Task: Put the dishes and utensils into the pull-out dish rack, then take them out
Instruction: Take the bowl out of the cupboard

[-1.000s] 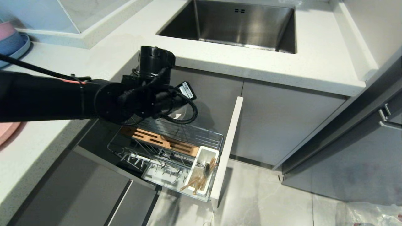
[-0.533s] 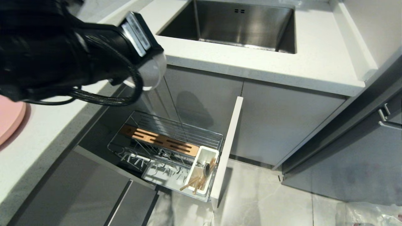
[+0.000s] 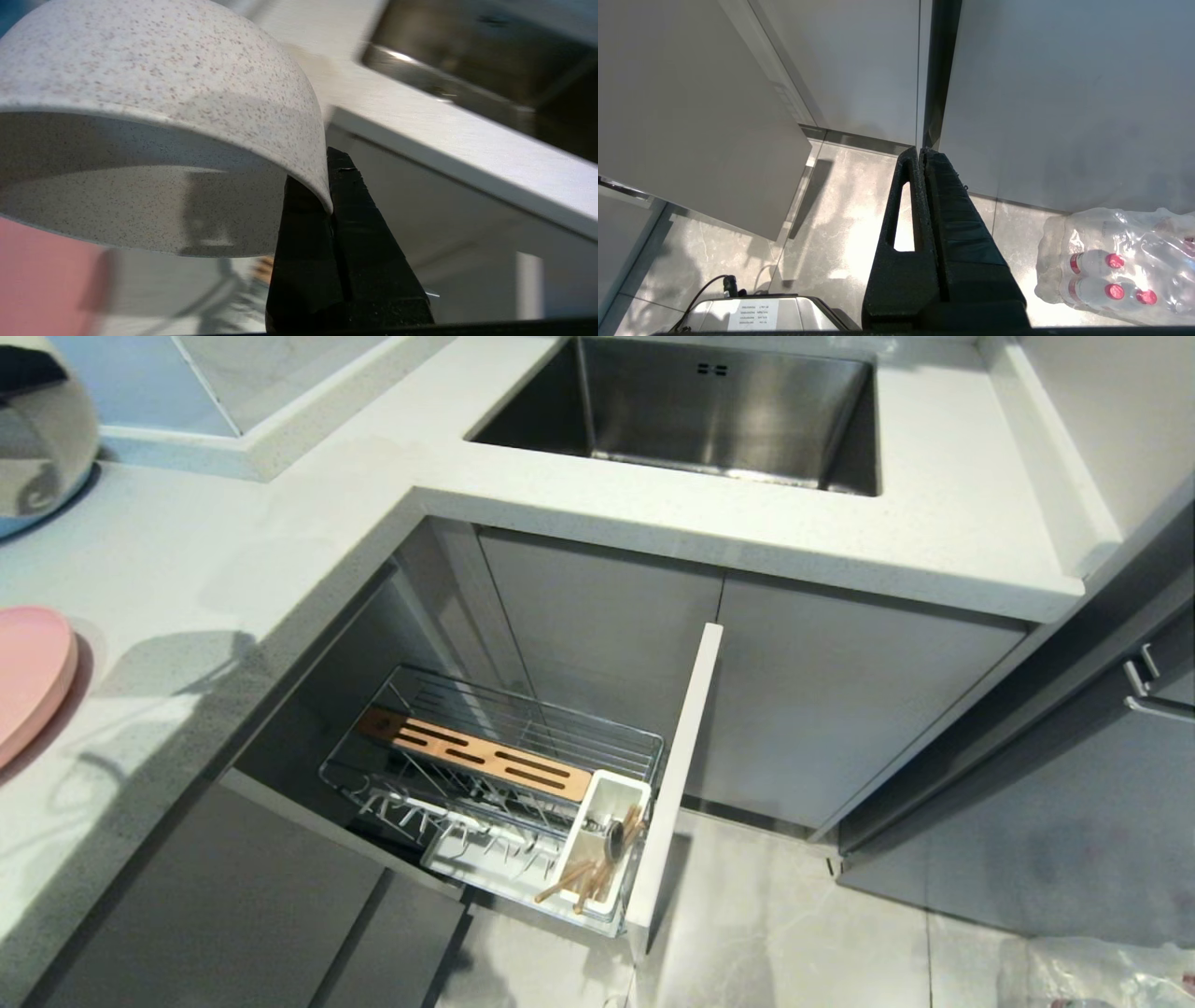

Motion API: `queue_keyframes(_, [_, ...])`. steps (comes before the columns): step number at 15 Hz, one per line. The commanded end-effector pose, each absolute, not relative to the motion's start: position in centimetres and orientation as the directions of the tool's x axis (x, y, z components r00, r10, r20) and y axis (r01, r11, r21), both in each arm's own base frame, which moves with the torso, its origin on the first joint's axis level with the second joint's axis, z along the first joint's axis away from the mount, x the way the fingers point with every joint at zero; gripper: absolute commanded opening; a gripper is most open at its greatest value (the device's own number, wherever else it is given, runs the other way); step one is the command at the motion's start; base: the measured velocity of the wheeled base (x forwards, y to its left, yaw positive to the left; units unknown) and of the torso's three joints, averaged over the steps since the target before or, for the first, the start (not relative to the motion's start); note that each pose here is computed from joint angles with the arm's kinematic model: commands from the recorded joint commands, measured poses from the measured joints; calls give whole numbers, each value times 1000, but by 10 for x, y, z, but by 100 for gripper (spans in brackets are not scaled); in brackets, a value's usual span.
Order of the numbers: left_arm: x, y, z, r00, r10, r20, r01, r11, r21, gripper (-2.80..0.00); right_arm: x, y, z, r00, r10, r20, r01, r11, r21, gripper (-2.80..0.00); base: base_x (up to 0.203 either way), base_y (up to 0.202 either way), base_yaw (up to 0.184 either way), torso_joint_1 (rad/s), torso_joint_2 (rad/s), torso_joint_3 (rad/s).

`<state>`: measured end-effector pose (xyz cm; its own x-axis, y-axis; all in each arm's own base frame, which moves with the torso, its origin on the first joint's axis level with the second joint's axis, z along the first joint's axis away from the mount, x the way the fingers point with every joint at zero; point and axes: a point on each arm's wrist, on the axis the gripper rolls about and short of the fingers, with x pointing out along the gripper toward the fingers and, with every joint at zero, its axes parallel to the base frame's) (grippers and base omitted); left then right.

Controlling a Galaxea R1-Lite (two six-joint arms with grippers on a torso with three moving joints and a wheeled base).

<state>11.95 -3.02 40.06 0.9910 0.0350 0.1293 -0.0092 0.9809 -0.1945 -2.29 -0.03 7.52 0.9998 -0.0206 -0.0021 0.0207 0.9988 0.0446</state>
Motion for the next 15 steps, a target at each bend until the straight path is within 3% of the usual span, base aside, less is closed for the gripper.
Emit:
queue_keyframes(1, [103, -11, 406, 973, 166, 158, -143, 978, -151, -280, -23, 0, 75, 1000, -20, -5, 20, 999, 46, -280, 0, 0, 0, 0, 0, 0])
queue_keyframes(3, [101, 7, 400, 941, 324, 100, -322, 946, -41, -280, -23, 0, 75, 1000, -21, -5, 21, 999, 45, -280, 0, 0, 0, 0, 0, 0])
queue_keyframes(5, [99, 23, 385, 912, 408, -41, -405, 912, 68, -280, -23, 0, 75, 1000, -20, -5, 20, 999, 46, -280, 0, 0, 0, 0, 0, 0])
queue_keyframes(8, [101, 41, 362, 853, 381, -357, -355, 925, 139, -280, -23, 0, 75, 1000, -20, -5, 20, 999, 44, -280, 0, 0, 0, 0, 0, 0])
queue_keyframes(10, [121, 61, 357, 787, 370, -494, -347, 927, 143, -280, -23, 0, 75, 1000, -20, -5, 20, 999, 45, -280, 0, 0, 0, 0, 0, 0])
queue_keyframes(15, [158, 97, 366, 638, 321, -699, -339, 933, 119, -280, -23, 0, 75, 1000, -21, -5, 22, 999, 45, -280, 0, 0, 0, 0, 0, 0])
